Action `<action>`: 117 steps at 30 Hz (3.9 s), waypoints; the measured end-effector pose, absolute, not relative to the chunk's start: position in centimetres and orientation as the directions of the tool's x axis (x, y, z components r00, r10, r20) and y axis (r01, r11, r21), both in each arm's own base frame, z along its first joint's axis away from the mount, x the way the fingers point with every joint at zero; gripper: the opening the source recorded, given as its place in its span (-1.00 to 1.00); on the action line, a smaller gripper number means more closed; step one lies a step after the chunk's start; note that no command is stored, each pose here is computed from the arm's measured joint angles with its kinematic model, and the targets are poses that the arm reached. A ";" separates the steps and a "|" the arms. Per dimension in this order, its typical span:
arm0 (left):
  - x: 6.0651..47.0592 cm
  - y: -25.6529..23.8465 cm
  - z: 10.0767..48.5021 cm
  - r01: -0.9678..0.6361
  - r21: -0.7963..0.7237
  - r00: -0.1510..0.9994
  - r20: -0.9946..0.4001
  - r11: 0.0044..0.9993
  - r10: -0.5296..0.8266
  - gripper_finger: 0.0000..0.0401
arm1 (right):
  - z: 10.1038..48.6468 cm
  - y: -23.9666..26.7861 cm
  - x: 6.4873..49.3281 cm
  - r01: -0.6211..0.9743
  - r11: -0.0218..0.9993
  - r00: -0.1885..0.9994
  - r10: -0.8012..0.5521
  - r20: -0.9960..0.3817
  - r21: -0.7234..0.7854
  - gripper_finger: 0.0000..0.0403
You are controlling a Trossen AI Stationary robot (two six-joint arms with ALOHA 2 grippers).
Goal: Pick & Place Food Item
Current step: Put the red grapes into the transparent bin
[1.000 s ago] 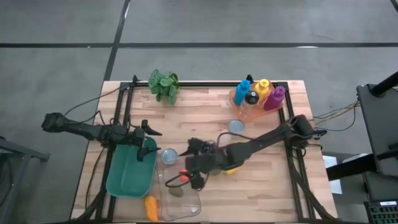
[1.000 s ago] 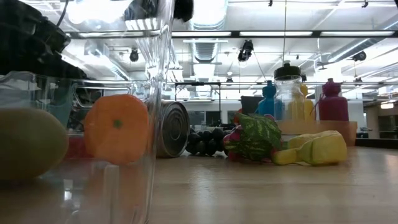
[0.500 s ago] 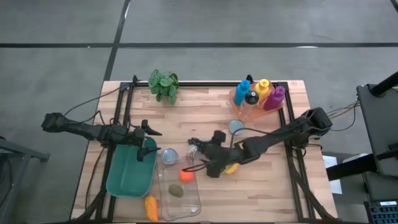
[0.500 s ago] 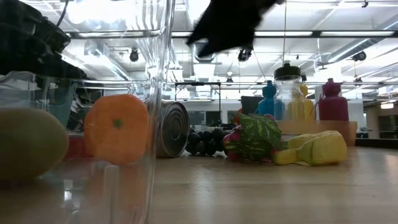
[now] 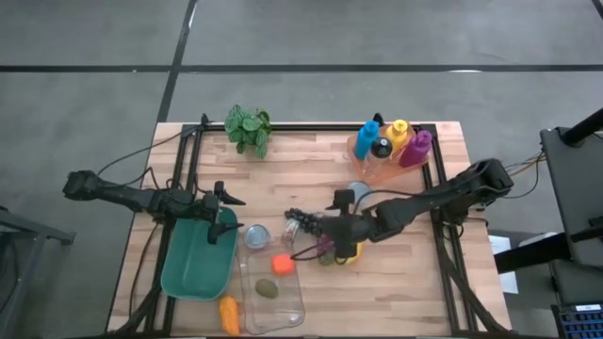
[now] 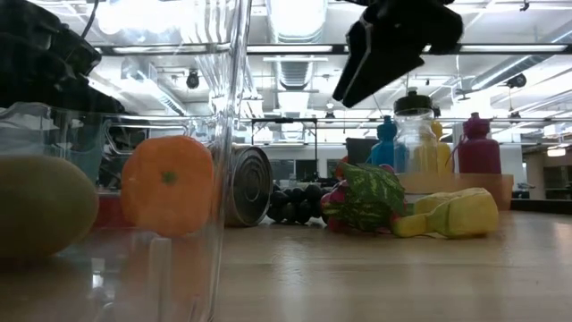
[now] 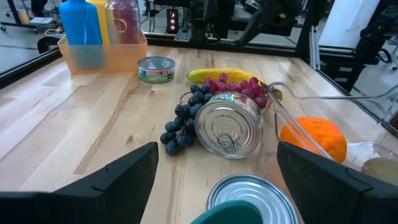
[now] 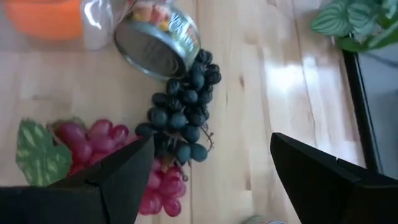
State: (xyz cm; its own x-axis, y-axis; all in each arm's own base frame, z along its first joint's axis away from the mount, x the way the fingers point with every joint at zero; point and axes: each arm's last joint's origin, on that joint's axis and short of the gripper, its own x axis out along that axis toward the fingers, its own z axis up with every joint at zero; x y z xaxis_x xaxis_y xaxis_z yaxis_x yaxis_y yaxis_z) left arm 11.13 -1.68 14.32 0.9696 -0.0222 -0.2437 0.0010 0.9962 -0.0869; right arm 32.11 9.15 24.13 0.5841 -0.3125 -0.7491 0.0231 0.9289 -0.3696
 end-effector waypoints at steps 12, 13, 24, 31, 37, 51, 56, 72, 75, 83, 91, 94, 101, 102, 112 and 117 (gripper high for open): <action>11.1 -1.7 14.3 0.001 -0.087 0.970 -0.244 0.996 -0.022 0.67 | 24.1 7.9 32.3 0.199 0.952 0.577 -0.307 -0.757 -0.235 0.59; 11.1 -1.7 14.3 0.001 -0.087 0.970 -0.244 0.996 -0.022 0.67 | 24.2 8.1 32.3 0.226 0.957 0.580 -0.282 -0.764 -0.181 0.59; 11.1 -1.7 14.3 0.001 -0.087 0.970 -0.244 0.996 -0.022 0.67 | 26.4 12.0 31.7 0.394 0.906 0.700 -0.185 -0.690 0.156 0.59; 11.1 -1.7 14.3 0.001 -0.087 0.970 -0.244 0.996 -0.022 0.67 | 26.2 14.9 29.5 0.361 0.924 0.743 -0.205 -0.637 0.124 0.59; 11.1 -1.7 14.3 0.001 -0.087 0.970 -0.243 0.996 -0.022 0.67 | 24.8 16.2 26.8 0.378 0.913 0.783 -0.228 -0.579 0.152 0.59; 11.1 -1.7 14.3 0.001 -0.087 0.970 -0.243 0.996 -0.022 0.67 | 17.1 17.6 21.0 0.291 0.915 0.932 -0.205 -0.300 0.280 0.59; 11.1 -1.7 14.3 0.001 -0.087 0.970 -0.243 0.996 -0.022 0.67 | 15.2 17.3 20.9 0.272 0.905 0.937 -0.172 -0.303 0.327 0.59; 11.1 -1.7 14.3 0.001 -0.087 0.970 -0.243 0.996 -0.022 0.67 | 12.8 16.4 25.3 0.250 0.805 0.900 0.012 -0.436 0.538 0.59; 11.1 -1.7 14.3 0.001 -0.087 0.970 -0.243 0.996 -0.022 0.67 | 12.5 16.4 25.3 0.253 0.803 0.896 0.016 -0.444 0.539 0.59; 11.1 -1.7 14.3 0.001 -0.087 0.970 -0.244 0.996 -0.022 0.67 | 12.3 16.0 25.4 0.285 0.763 0.888 0.019 -0.460 0.581 0.59; 11.1 -1.7 14.3 0.001 -0.087 0.970 -0.243 0.996 -0.022 0.67 | 12.0 15.6 25.4 0.311 0.744 0.873 0.021 -0.487 0.591 0.59; 11.1 -1.7 14.3 0.001 -0.087 0.970 -0.244 0.996 -0.022 0.67 | 12.1 15.3 25.7 0.315 0.737 0.874 0.020 -0.485 0.598 0.59; 11.1 -1.7 14.3 0.001 -0.087 0.970 -0.244 0.996 -0.022 0.67 | 12.7 15.0 26.8 0.271 0.752 0.874 0.069 -0.480 0.601 0.59; 11.1 -1.7 14.3 0.001 -0.087 0.970 -0.244 0.996 -0.022 0.67 | 12.7 14.9 26.9 0.273 0.750 0.874 0.068 -0.481 0.602 0.59; 11.1 -1.7 14.3 0.001 -0.087 0.970 -0.243 0.996 -0.022 0.67 | 11.4 14.3 28.7 0.272 0.755 0.850 0.103 -0.517 0.597 0.59; 11.1 -1.7 14.3 0.001 -0.087 0.970 -0.243 0.996 -0.022 0.67 | 11.5 14.2 28.8 0.262 0.770 0.847 0.105 -0.521 0.582 0.59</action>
State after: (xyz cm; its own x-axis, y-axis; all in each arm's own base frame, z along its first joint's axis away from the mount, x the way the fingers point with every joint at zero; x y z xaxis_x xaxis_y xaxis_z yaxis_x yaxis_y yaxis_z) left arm 11.13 -1.69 14.33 0.9698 -0.0224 -0.2428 0.0012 0.9962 -0.0871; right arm 28.77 14.21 11.54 0.8474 0.1049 -0.5206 0.2619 0.7702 0.5816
